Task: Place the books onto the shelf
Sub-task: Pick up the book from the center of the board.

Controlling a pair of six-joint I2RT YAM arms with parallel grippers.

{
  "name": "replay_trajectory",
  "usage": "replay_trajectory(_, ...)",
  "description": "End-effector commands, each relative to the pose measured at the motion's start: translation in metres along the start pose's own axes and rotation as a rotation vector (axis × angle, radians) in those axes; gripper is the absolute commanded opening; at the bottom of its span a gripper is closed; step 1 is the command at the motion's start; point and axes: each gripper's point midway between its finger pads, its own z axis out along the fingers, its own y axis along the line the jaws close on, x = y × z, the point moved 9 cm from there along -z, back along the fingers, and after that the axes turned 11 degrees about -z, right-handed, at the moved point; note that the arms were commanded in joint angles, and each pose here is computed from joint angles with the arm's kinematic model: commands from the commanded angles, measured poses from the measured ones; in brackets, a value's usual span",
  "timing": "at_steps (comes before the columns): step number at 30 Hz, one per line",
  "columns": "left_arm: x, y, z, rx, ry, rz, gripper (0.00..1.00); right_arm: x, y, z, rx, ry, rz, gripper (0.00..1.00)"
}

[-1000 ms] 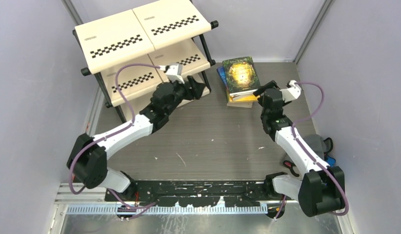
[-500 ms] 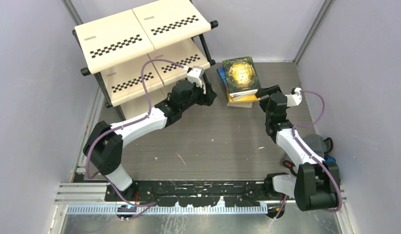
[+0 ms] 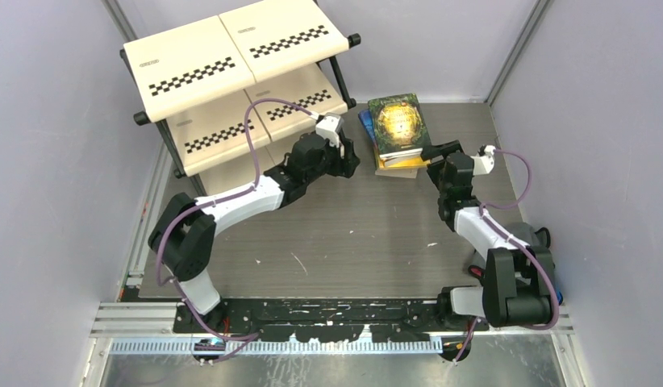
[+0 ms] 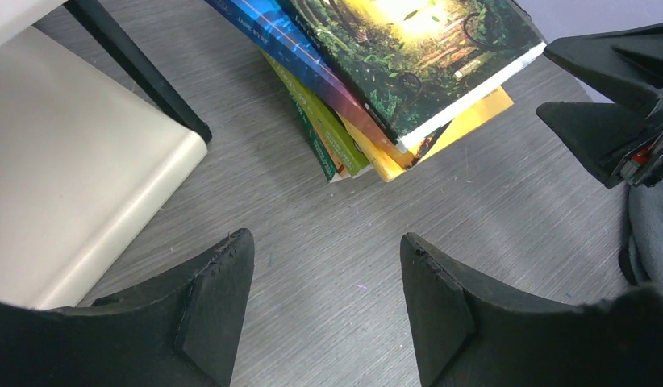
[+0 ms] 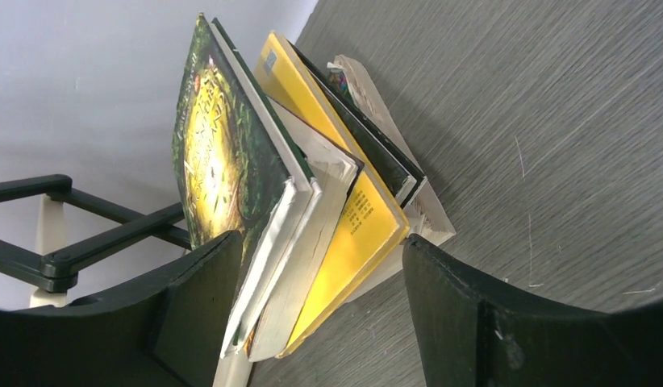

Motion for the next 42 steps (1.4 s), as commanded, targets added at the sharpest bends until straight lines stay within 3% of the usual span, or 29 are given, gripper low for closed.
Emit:
replay_trajectory(1, -0.021, -0.014, 0.005, 0.044, -0.076, 0.014, 0.67, -0.017, 0.017, 0.008, -0.087, -0.05, 0.055, 0.77)
replay_trajectory(26, -0.014, -0.008, 0.007, 0.033, -0.086, 0.027, 0.66, -0.024, 0.028, 0.033, -0.15, -0.036, 0.107, 0.69)
replay_trajectory(42, -0.01, -0.006, 0.008, 0.026, -0.084, 0.022, 0.66, -0.023, 0.029, 0.04, -0.194, -0.015, 0.148, 0.57)
